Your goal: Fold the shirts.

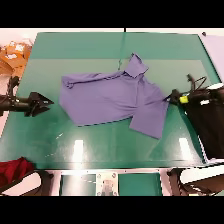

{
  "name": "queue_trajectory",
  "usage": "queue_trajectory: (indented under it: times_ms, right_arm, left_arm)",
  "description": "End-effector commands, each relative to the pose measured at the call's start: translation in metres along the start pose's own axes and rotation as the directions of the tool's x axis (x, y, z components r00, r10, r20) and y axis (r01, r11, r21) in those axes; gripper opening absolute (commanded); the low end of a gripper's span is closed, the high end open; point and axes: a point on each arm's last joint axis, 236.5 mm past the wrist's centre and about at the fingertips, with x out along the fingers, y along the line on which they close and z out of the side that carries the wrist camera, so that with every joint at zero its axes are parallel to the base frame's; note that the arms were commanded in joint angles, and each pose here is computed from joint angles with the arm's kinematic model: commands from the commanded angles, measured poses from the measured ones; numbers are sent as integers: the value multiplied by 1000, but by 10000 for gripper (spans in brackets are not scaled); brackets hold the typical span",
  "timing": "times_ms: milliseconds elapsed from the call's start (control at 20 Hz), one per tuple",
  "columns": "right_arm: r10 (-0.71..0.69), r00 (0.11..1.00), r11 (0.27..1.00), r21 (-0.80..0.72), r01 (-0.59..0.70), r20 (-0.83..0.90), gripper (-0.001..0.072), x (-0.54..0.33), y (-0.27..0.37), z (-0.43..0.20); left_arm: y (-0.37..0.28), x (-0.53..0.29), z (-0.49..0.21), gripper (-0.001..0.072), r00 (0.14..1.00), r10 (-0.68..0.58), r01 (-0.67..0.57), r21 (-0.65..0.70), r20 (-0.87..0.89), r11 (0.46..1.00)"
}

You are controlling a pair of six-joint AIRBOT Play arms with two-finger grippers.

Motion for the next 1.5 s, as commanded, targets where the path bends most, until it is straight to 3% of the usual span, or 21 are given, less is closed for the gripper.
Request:
queue_trajectory:
  times_ms: [0, 300, 350, 500, 750, 800, 850, 1000, 1100, 1250, 1450]
  right_arm:
    - [-32, 999, 997, 64, 30, 31, 16, -38, -18, 10]
    - [-22, 1000, 997, 77, 23, -21, 16, -22, -23, -12]
    - [-20, 1000, 997, 75, 22, -23, 16, -21, -22, -12]
    - [-17, 999, 998, 59, 19, -32, 16, -17, -17, -14]
    - [29, 999, 998, 58, -29, -13, 16, -16, -3, -8]
    - [55, 998, 997, 51, -55, -10, 16, -16, 3, -7]
    - [75, 997, 996, 53, -75, -6, 16, -17, 9, -7]
    - [146, 988, 989, 2, -146, 59, 16, -33, 40, 5]
    - [231, 958, 971, -95, -218, 171, 16, -69, 88, 23]
    - [311, 877, 919, -351, -179, 366, 16, -167, 181, 41]
    - [438, 666, 767, -638, 74, 604, 16, -327, 321, -1]
  left_arm:
    - [14, 13, -20, 513, 999, 13, -17, -80, -51, 997]
    - [18, 85, -59, 510, 999, -17, 8, -171, -52, 985]
    - [14, 97, -59, 406, 999, -9, 4, -160, -31, 987]
    - [4, 133, -71, 407, 998, 39, -43, -93, -44, 995]
    - [3, 175, -95, 405, 991, 58, -74, -132, -119, 988]
    - [4, 176, -86, 350, 995, 63, -73, -138, -81, 988]
    - [4, 176, -80, 43, 996, 69, -76, -132, -57, 988]
    - [-25, 170, -58, 21, 999, 19, -20, -48, -33, 999]
    - [-88, 147, -35, 20, 996, -89, 91, 102, -21, 991]
    - [-219, 52, -2, 20, 957, -271, 202, 426, 107, 882]
    - [-385, -151, -28, 21, 776, -526, 22, 819, 348, 574]
